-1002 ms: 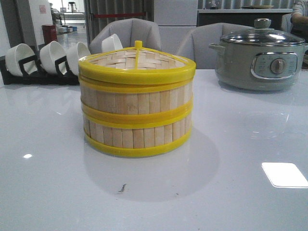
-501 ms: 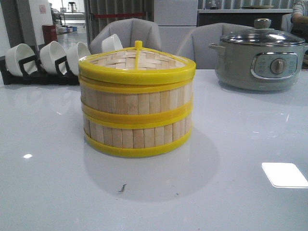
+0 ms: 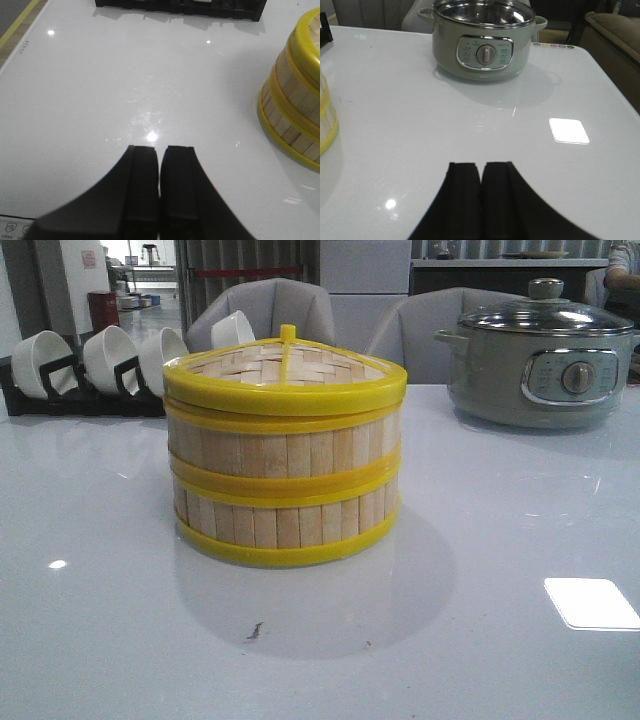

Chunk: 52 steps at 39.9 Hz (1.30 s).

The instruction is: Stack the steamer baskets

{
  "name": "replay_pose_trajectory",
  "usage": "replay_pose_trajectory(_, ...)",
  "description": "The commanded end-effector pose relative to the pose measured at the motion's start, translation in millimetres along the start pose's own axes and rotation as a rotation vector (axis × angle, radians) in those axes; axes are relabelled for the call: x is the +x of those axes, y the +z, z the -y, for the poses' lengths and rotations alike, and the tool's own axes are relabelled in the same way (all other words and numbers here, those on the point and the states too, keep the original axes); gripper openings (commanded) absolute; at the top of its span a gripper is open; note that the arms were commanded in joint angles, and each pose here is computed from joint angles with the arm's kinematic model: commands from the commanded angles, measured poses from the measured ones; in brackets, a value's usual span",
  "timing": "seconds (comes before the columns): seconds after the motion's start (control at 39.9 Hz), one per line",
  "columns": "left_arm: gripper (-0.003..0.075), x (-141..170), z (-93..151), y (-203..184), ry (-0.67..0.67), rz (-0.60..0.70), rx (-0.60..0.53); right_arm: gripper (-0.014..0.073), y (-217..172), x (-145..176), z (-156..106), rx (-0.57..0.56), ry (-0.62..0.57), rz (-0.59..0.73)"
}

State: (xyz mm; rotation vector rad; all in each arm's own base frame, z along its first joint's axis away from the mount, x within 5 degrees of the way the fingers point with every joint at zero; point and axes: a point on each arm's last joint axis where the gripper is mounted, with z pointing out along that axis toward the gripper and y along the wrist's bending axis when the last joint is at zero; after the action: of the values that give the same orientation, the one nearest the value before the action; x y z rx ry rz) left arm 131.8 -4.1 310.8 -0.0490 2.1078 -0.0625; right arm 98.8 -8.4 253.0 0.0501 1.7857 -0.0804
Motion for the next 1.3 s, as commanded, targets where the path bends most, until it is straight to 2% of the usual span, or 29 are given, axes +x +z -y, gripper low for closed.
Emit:
replay_pose_trajectory(0.0, 0.0085, -15.3, 2.0, -6.0, -0.005, 0.105, 0.015, 0.0066, -2.0, -18.4, 1.4, 0.014, -0.012, 0.124)
replay_pose_trajectory(1.28, 0.0085, -15.8, 0.8, -6.0, 0.021, 0.111, 0.0, 0.0067, -2.0, -18.3, 1.4, 0.014, -0.012, 0.123)
